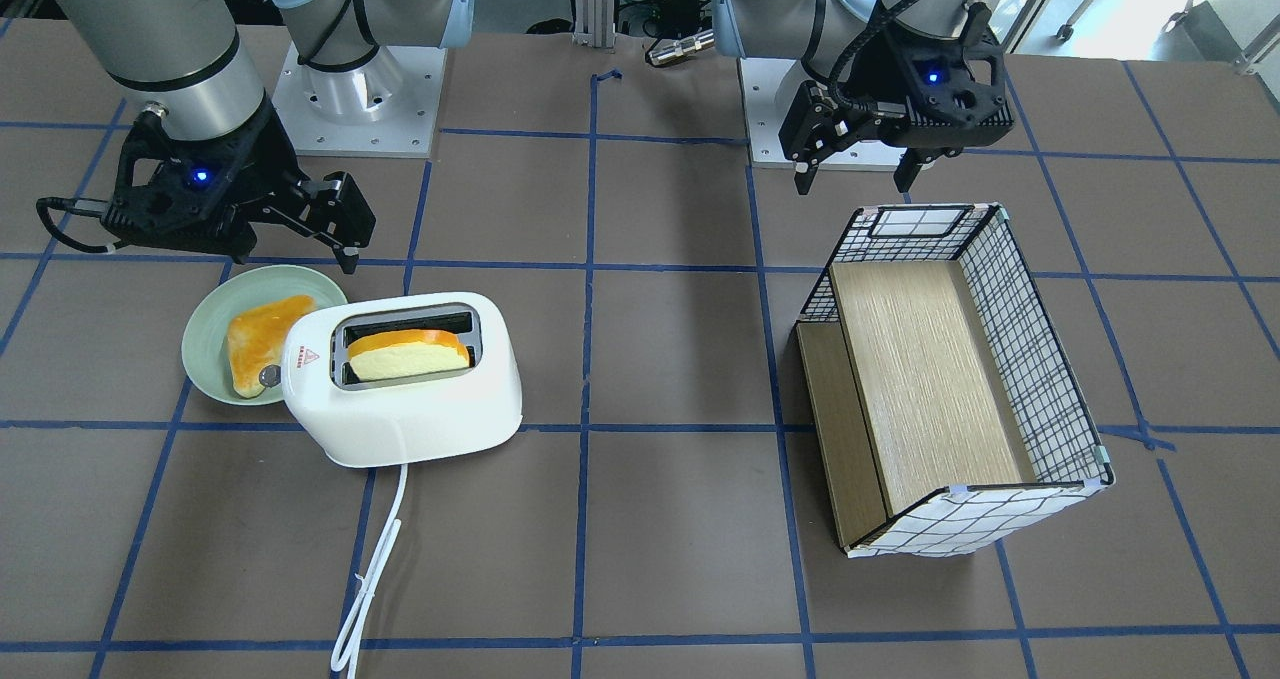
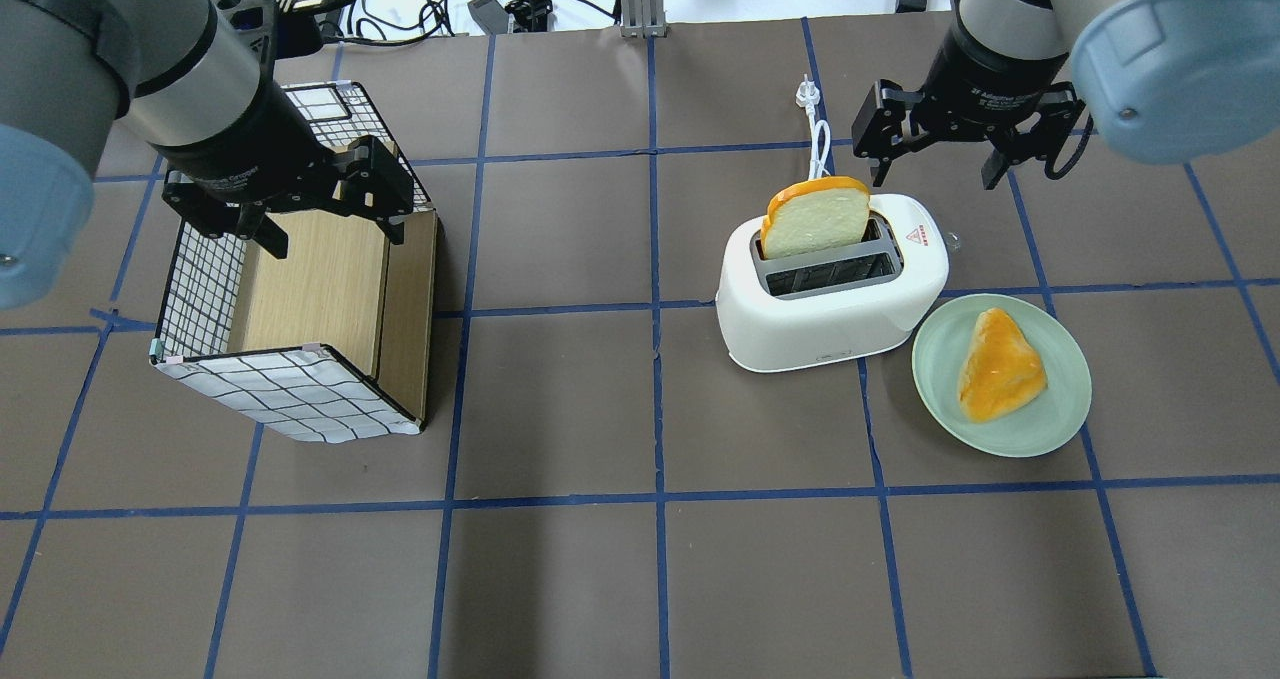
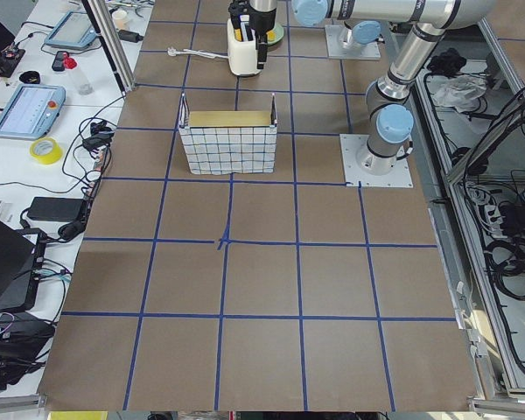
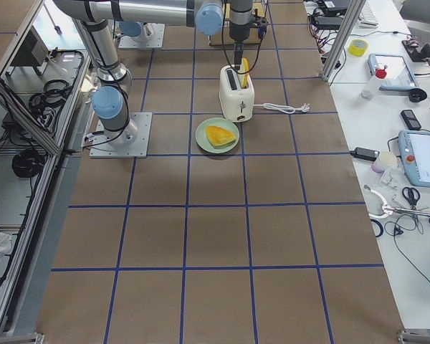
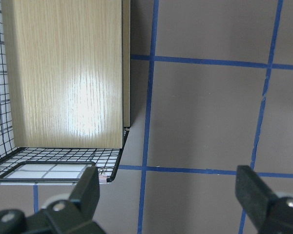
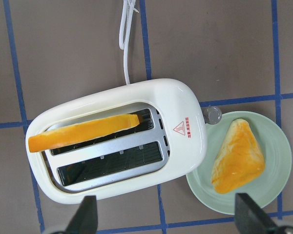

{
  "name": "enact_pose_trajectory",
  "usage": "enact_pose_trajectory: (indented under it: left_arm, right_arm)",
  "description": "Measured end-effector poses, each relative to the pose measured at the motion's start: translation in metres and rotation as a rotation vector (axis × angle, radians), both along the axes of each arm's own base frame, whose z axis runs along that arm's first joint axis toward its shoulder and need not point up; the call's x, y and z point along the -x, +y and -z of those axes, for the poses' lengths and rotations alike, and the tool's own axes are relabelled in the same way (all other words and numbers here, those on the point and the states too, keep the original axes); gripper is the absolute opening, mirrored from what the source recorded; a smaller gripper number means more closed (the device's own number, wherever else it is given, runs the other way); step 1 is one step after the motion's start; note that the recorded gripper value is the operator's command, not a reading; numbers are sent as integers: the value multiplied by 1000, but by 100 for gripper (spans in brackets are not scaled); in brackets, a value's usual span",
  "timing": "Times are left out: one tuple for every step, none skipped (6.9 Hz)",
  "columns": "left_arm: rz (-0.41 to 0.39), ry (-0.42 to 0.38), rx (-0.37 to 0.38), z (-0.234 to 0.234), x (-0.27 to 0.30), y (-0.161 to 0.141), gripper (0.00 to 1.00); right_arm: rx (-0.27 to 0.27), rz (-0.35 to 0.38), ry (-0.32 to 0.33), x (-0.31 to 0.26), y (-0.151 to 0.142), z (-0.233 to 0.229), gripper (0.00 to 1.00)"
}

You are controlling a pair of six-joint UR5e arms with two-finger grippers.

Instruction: Press toaster with right arm

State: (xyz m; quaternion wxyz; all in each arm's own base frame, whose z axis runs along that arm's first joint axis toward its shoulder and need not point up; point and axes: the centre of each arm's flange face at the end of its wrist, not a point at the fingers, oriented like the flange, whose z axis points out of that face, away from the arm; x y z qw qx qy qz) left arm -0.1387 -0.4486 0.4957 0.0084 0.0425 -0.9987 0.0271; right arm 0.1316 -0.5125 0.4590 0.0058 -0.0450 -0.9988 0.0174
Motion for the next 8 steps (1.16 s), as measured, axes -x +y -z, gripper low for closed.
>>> enact_pose_trajectory:
  left_arm:
    - [0,0,0,0,0,0,100]
    - [0,0,0,0,0,0,100]
    - [0,0,0,0,0,0,100]
    - [0,0,0,0,0,0,100]
    - [0,0,0,0,0,0,100]
    - [0,0,-1,0,0,0,100]
    - [0,0,-1,0,0,0,100]
    - [0,1,0,0,0,0,100]
  right_arm:
    - [1,0,0,0,0,0,100]
    - [2,0,-1,0,0,0,100]
    - [3,0,-1,0,0,0,100]
    - [1,1,0,0,0,0,100]
    - [-1,2,2,1,0,0,100]
    - [-3,3,7,2,0,1,100]
    - [-3,3,12,2,0,1,100]
    - [-1,3,13,3,0,1,100]
